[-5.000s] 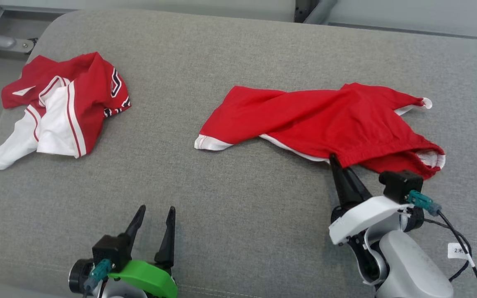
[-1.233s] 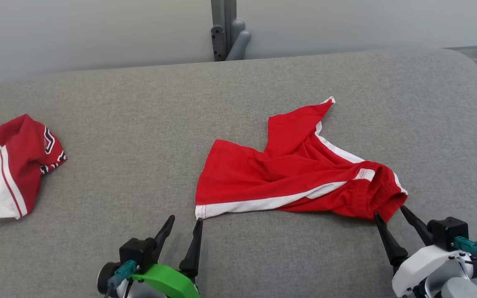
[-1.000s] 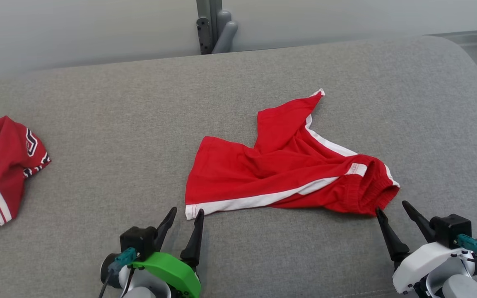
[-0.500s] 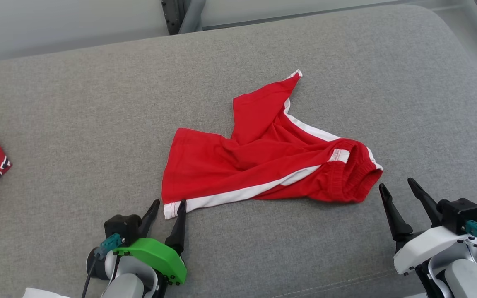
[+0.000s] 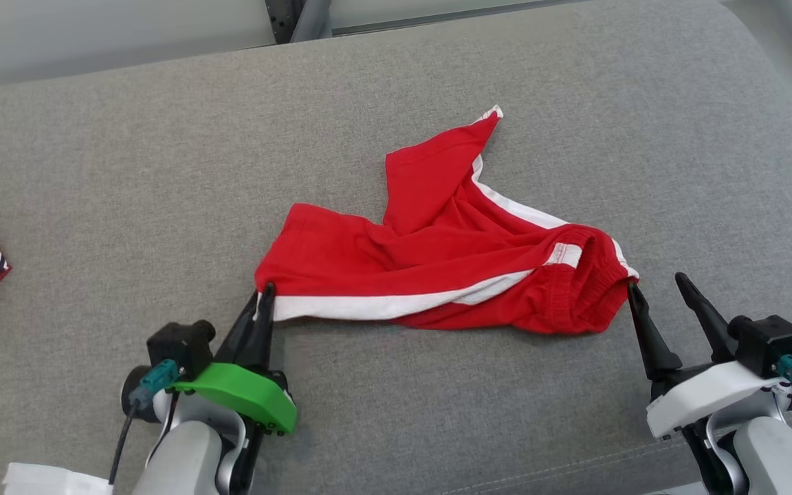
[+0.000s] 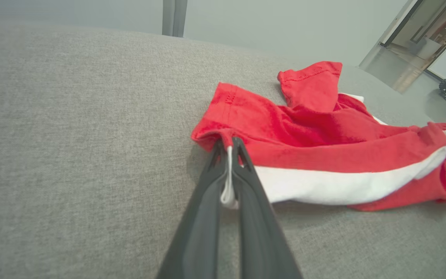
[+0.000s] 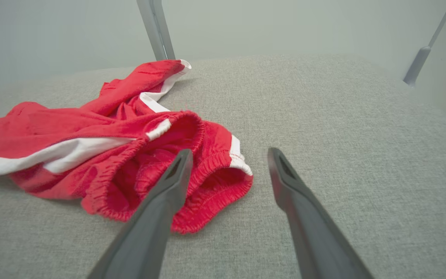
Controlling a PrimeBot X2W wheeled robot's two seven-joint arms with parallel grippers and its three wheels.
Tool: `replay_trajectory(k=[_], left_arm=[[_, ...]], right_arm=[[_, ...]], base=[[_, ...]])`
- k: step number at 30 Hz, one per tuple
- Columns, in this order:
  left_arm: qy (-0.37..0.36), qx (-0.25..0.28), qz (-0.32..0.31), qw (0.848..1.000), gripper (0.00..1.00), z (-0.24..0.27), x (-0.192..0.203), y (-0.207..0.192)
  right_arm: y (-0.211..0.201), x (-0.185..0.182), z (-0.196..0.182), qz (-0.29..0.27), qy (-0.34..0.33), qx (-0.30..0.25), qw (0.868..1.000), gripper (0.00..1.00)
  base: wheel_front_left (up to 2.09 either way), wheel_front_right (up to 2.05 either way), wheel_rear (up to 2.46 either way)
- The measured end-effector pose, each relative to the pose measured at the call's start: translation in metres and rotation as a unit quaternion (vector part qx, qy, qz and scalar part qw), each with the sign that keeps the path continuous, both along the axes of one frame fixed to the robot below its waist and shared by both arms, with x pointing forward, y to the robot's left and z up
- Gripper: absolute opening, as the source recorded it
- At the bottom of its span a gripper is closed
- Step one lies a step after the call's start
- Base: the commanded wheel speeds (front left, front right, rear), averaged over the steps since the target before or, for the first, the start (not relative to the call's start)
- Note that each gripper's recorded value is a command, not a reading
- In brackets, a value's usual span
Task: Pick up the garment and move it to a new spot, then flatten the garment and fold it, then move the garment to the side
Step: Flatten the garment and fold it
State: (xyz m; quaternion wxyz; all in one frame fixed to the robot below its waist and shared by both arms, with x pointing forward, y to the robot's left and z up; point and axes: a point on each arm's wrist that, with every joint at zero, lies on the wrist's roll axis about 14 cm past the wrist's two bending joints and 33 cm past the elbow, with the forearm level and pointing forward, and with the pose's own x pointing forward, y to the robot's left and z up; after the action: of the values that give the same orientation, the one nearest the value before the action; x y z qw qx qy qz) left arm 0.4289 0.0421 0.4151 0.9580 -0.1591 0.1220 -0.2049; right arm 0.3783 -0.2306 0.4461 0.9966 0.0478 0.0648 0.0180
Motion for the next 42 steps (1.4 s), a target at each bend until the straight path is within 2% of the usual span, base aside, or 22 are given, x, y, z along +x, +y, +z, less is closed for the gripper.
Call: replay_trajectory(k=[10, 16, 17, 18, 19, 27, 32, 34, 42], left_arm=[[-0.043, 0.033, 0.017, 0.998, 0.00, 0.018, 0.046, 0.020], [-0.034, 0.069, 0.031, 0.997, 0.00, 0.007, 0.081, 0.037], [-0.025, 0.077, 0.037, 0.996, 0.10, 0.001, 0.085, 0.040], [-0.016, 0.082, 0.039, 0.996, 0.44, -0.005, 0.087, 0.042], [-0.009, 0.088, 0.041, 0.995, 1.00, -0.010, 0.088, 0.043], [-0.014, 0.079, 0.067, 0.994, 1.00, -0.009, 0.090, 0.044], [-0.009, 0.082, 0.081, 0.993, 1.00, -0.014, 0.053, 0.054], [0.000, 0.081, 0.098, 0.992, 1.00, -0.017, 0.022, 0.068], [0.019, 0.081, 0.119, 0.989, 1.00, -0.021, -0.027, 0.090]], right_arm=[[0.023, 0.016, 0.010, 0.022, -0.022, 0.017, 0.999, 1.00], [0.046, 0.029, 0.013, 0.045, -0.030, 0.036, 0.998, 1.00], [0.050, 0.030, 0.013, 0.050, -0.030, 0.038, 0.998, 1.00], [0.053, 0.031, 0.013, 0.053, -0.029, 0.041, 0.997, 1.00], [0.056, 0.032, 0.012, 0.056, -0.028, 0.045, 0.997, 1.00], [0.074, 0.031, 0.008, 0.075, -0.021, 0.066, 0.995, 1.00], [0.085, 0.028, 0.013, 0.090, -0.027, 0.073, 0.993, 1.00], [0.092, 0.026, 0.017, 0.097, -0.031, 0.081, 0.991, 1.00], [0.090, 0.018, -0.022, 0.100, 0.030, 0.047, 0.993, 1.00]], base=[[0.00, 0.00, 0.00], [0.00, 0.00, 0.00], [0.00, 0.00, 0.00], [0.00, 0.00, 0.00], [0.00, 0.00, 0.00], [0.00, 0.00, 0.00], [0.00, 0.00, 0.00], [0.00, 0.00, 0.00], [0.00, 0.00, 0.00]])
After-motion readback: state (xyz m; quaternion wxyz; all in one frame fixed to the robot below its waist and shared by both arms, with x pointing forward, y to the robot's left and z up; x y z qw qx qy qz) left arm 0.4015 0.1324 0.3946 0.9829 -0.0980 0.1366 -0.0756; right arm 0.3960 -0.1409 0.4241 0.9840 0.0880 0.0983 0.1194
